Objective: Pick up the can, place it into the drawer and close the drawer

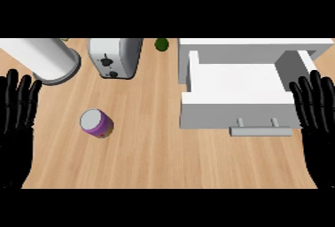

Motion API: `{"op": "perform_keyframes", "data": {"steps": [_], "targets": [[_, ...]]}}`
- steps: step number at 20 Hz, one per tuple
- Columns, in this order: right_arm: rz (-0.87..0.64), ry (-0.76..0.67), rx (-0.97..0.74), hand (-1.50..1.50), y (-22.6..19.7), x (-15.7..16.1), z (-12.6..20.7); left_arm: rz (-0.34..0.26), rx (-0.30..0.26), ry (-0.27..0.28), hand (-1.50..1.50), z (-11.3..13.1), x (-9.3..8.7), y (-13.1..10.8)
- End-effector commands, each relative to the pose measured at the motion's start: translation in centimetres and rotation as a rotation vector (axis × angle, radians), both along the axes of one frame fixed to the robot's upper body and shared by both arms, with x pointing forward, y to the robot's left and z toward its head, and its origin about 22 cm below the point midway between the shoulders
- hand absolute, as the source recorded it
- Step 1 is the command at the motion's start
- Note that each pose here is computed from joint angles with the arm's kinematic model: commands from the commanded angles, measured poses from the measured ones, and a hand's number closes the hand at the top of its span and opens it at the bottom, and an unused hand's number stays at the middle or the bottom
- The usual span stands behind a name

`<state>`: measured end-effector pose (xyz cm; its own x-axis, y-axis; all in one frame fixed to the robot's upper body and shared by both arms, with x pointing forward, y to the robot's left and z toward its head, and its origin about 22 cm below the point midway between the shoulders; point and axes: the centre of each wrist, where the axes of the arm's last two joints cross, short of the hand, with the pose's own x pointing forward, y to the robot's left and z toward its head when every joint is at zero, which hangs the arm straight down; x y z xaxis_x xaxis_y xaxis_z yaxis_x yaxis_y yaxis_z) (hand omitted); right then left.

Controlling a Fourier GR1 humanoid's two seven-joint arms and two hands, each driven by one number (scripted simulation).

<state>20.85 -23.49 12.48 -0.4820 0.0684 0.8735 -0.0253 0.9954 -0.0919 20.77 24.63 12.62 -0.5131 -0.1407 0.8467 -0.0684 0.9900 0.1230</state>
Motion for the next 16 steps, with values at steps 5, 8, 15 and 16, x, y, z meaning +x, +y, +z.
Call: {"op": "perform_keyframes", "data": {"steps": [5, 8, 15, 16], "targets": [[-0.027, -0.063, -0.019, -1.5, 0.1, 0.3, 0.0, -0.258, -0.035, -0.026, -1.5, -0.8, 2.4, -1.6], [-0.145, 0.236, 0.02, -1.5, -1.4, -0.2, -2.0, -0.097, 0.005, 0.356, -1.5, -3.2, 1.4, -0.5], [-0.138, 0.29, 0.018, -1.5, -1.7, -2.4, -2.1, -0.104, 0.003, 0.407, -1.5, 0.6, 0.4, -2.6], [-0.151, 0.278, 0.016, -1.5, -2.3, -1.8, -1.6, -0.121, 0.012, 0.405, -1.5, -0.2, 0.4, -1.5]]}}
